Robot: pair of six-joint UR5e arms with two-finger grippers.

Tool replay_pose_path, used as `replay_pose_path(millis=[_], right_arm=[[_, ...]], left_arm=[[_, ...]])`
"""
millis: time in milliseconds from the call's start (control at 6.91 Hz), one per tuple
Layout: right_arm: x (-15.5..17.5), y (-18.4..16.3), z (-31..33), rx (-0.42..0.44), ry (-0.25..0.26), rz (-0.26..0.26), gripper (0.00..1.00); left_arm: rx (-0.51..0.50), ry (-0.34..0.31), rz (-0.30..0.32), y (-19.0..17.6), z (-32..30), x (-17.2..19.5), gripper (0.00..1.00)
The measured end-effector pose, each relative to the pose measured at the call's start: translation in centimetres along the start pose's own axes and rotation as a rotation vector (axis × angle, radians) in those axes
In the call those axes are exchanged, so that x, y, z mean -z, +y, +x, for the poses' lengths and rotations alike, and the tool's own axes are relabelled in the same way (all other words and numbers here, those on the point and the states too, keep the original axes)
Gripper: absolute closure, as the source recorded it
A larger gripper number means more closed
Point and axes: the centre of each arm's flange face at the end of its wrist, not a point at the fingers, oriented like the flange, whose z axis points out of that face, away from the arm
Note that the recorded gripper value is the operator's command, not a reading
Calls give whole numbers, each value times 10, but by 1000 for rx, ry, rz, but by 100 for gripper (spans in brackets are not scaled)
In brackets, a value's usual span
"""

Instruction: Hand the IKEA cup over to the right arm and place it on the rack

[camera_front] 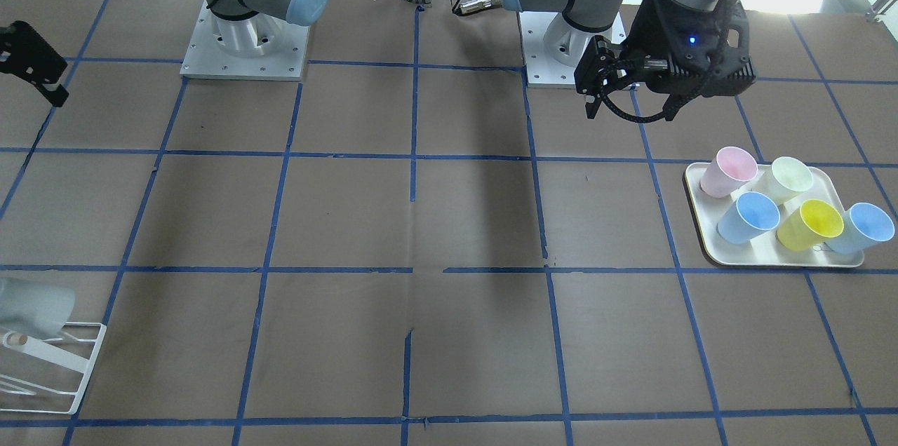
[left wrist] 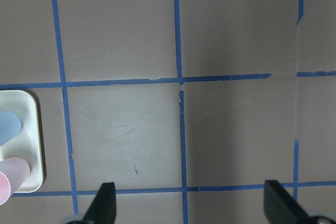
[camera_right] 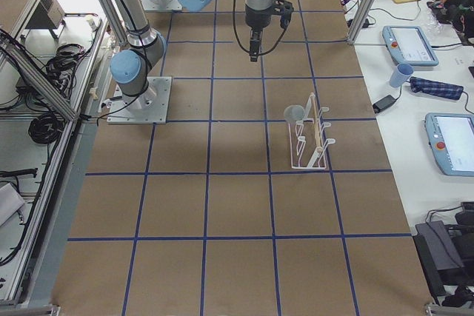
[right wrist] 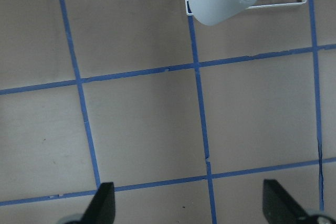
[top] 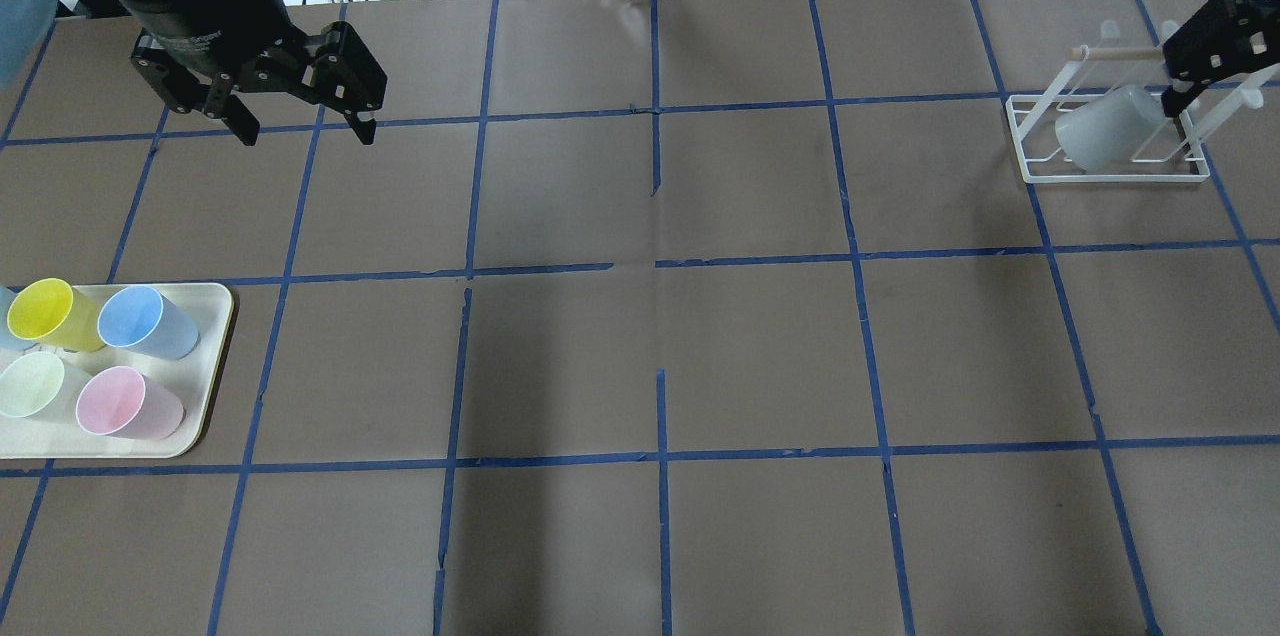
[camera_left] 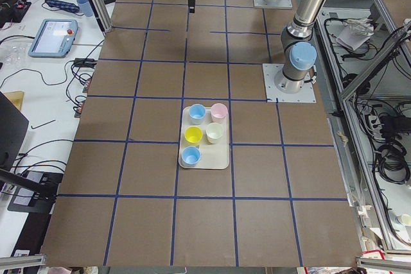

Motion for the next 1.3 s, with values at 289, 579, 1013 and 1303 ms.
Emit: replay_pose_path(millis=[289, 579, 1013, 1303], right_arm=[[6, 2, -75, 109, -5, 2, 0], [0, 17, -158, 189, -3, -13, 0], [6, 37, -199, 159, -4, 6, 0], [11, 29, -201, 142, 2, 10, 0]], left_arm=[[-1, -2, 2, -1, 0, -1, 0], [-2, -1, 4, -1, 0, -1, 0], [-8, 0, 10, 0, -3, 1, 0], [-10, 1, 12, 0, -3, 2, 0]])
